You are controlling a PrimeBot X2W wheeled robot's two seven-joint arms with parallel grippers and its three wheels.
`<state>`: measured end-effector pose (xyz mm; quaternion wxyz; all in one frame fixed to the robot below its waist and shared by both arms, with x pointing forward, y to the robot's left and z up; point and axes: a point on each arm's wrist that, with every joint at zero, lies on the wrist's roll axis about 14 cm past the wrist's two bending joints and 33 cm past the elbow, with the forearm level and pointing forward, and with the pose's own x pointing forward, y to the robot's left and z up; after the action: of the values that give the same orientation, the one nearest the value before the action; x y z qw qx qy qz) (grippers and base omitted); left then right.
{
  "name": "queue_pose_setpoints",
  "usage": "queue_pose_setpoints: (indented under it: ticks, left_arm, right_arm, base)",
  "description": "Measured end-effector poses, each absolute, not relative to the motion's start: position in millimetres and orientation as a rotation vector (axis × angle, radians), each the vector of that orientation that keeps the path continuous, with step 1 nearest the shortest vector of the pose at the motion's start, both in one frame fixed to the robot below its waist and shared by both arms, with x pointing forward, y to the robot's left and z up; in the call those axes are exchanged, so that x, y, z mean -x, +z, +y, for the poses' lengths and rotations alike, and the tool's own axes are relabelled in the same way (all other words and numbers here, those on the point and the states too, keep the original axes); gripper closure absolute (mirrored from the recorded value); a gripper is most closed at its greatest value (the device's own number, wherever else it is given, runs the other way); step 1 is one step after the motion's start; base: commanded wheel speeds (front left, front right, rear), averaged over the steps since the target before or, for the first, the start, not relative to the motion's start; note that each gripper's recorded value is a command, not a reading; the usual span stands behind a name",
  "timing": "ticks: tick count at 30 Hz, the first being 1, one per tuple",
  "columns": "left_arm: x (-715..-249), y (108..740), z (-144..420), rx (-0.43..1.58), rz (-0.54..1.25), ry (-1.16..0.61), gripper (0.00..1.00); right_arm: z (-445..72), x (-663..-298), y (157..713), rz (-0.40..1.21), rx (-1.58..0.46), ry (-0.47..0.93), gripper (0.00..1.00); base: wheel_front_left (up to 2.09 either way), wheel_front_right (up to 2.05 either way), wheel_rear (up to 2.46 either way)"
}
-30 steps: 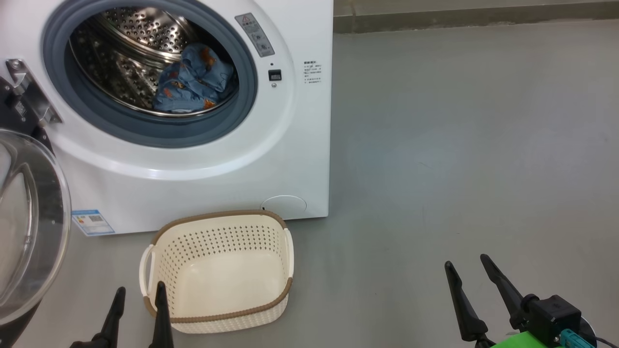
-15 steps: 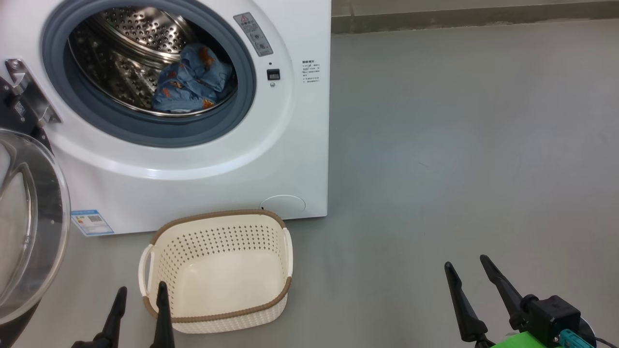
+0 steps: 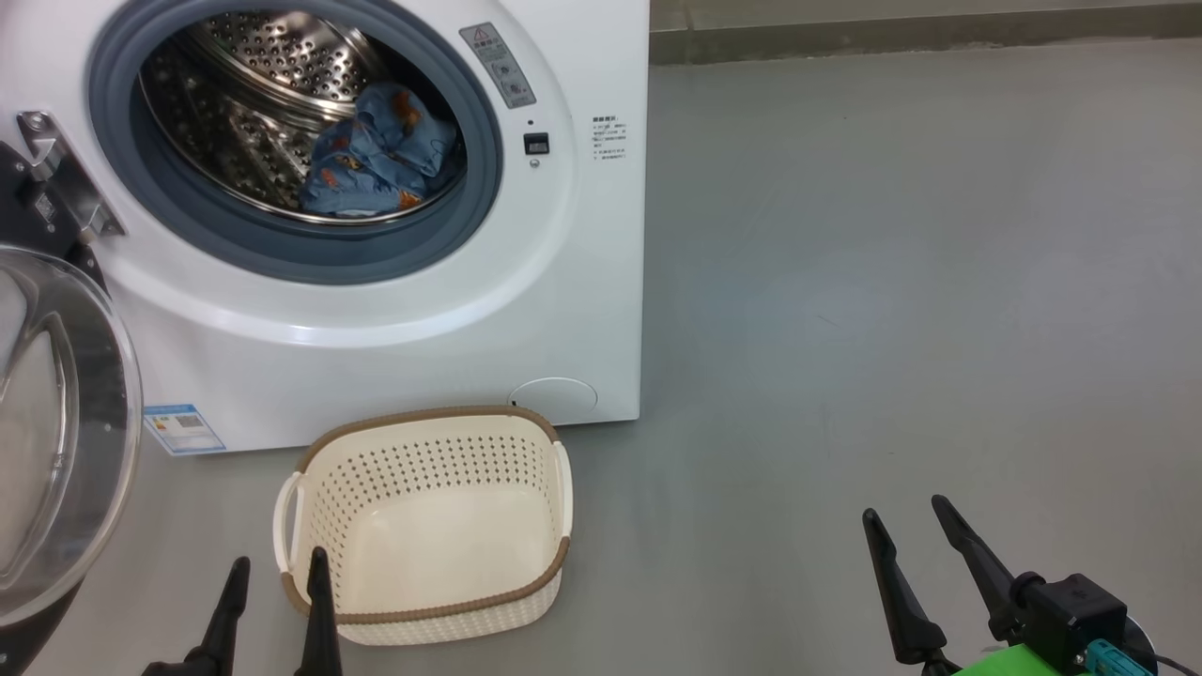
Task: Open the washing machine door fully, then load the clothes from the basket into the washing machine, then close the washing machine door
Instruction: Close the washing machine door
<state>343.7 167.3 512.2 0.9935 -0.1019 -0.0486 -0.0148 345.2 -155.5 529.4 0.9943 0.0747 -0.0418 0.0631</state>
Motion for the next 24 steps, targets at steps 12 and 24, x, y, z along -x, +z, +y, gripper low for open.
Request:
queue_pose_setpoints:
  ticks: [12,24]
  left_arm:
    - [-337.3,512.8,178.9,0.202,-0.103,0.011,0.00]
    - [-314.9,514.2,217.5,0.190,-0.118,0.148,0.00]
  right_arm:
    - [-135.2,-350.1,532.3,-0.087,-0.153,0.190,0.00]
    - [-81.8,-363.8,529.2,-0.065,-0.166,0.353,0.00]
  base:
    - [0.00,0.00,0.00]
    - [0.00,0.00,0.00]
